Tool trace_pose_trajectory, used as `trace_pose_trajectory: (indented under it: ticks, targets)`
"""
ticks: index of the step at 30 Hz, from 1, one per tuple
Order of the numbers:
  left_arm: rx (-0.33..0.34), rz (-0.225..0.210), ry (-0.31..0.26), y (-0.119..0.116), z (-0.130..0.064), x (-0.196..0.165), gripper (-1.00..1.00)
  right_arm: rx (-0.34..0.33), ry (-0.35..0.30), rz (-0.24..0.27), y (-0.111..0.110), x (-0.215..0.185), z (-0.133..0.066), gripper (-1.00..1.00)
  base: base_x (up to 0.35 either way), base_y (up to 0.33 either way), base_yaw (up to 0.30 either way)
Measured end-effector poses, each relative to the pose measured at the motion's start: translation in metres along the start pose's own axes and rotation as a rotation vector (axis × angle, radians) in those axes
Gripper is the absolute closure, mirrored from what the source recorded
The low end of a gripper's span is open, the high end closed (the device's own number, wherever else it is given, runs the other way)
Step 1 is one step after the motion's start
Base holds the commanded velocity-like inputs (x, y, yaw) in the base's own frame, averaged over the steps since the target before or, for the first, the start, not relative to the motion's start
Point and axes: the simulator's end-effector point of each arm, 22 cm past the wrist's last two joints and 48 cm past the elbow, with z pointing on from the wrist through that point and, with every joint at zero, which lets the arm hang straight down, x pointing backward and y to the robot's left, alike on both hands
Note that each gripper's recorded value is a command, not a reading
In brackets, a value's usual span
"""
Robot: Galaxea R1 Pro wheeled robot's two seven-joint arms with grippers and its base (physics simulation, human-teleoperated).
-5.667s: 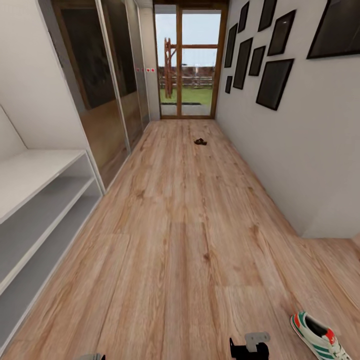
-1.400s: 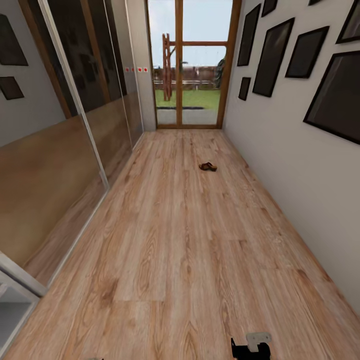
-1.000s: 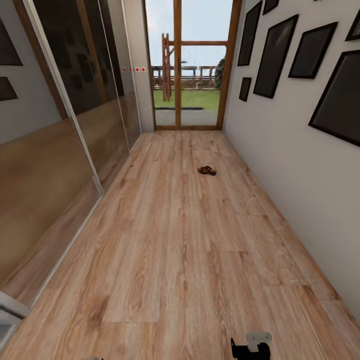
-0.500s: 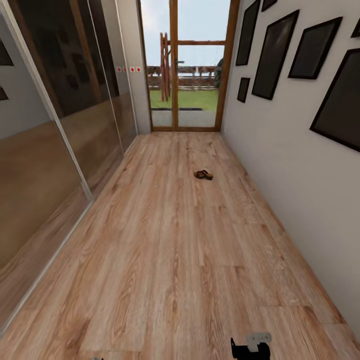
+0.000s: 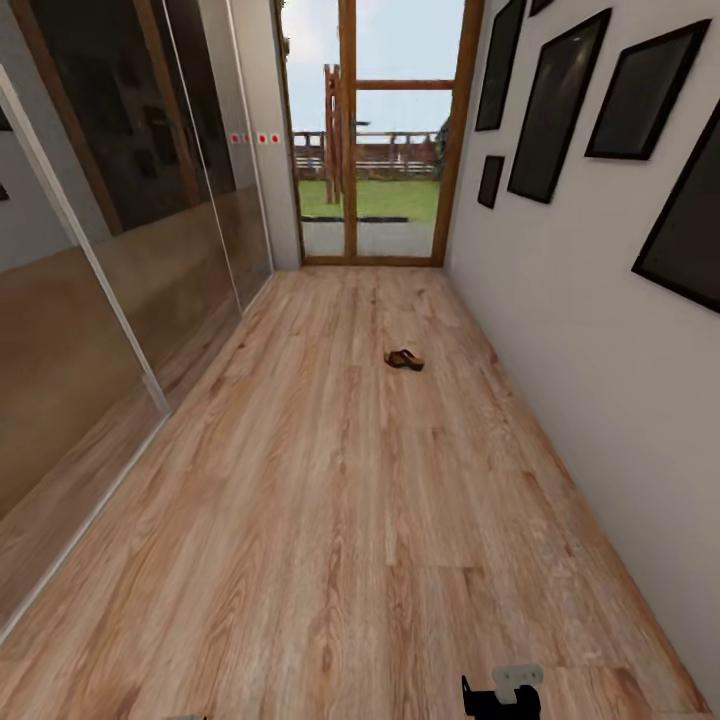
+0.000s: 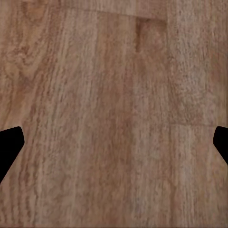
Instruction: Pick up the two gym shoes and the two sandals from the corridor floor and place them onto the hallstand (shoe rack) in the corridor, making sure they are on the rack and not on the floor. Arrange them so the two gym shoes are next to each other and the two sandals are next to each other.
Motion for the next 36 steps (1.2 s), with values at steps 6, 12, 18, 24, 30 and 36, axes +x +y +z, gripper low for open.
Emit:
trace_pose_trajectory:
  ticks: [6, 12, 18, 24, 30, 36]
  targets:
    - [0.000, 0.000, 0.000, 0.0000, 0.0000, -0.0001, -1.00, 0.000, 0.000, 0.001, 0.0001, -0.0001, 0.0000, -1.00, 0.282, -0.185, 0.252]
    - [0.000, 0.000, -0.001, 0.0001, 0.0001, -0.0003, -1.00, 0.000, 0.000, 0.001, 0.0004, -0.0001, 0.0000, -1.00, 0.282, -0.185, 0.276]
    - [-0.001, -0.001, -0.001, 0.0001, 0.0000, -0.0003, -1.00, 0.000, 0.000, 0.001, 0.0001, -0.0001, 0.0000, -1.00, 0.282, -0.186, 0.196]
    - [-0.001, -0.001, -0.001, 0.0001, 0.0001, -0.0005, -1.00, 0.000, 0.000, 0.001, 0.0000, 0.0000, 0.0000, -1.00, 0.282, -0.189, 0.053]
    - [-0.001, -0.001, -0.001, 0.0001, 0.0001, -0.0002, -1.00, 0.000, 0.000, 0.000, 0.0000, 0.0000, 0.0000, -1.00, 0.282, -0.189, 0.005]
    - [0.000, -0.001, -0.001, 0.0001, 0.0001, -0.0003, -1.00, -0.002, 0.000, -0.002, 0.0003, -0.0001, 0.0000, -1.00, 0.282, -0.189, 0.001]
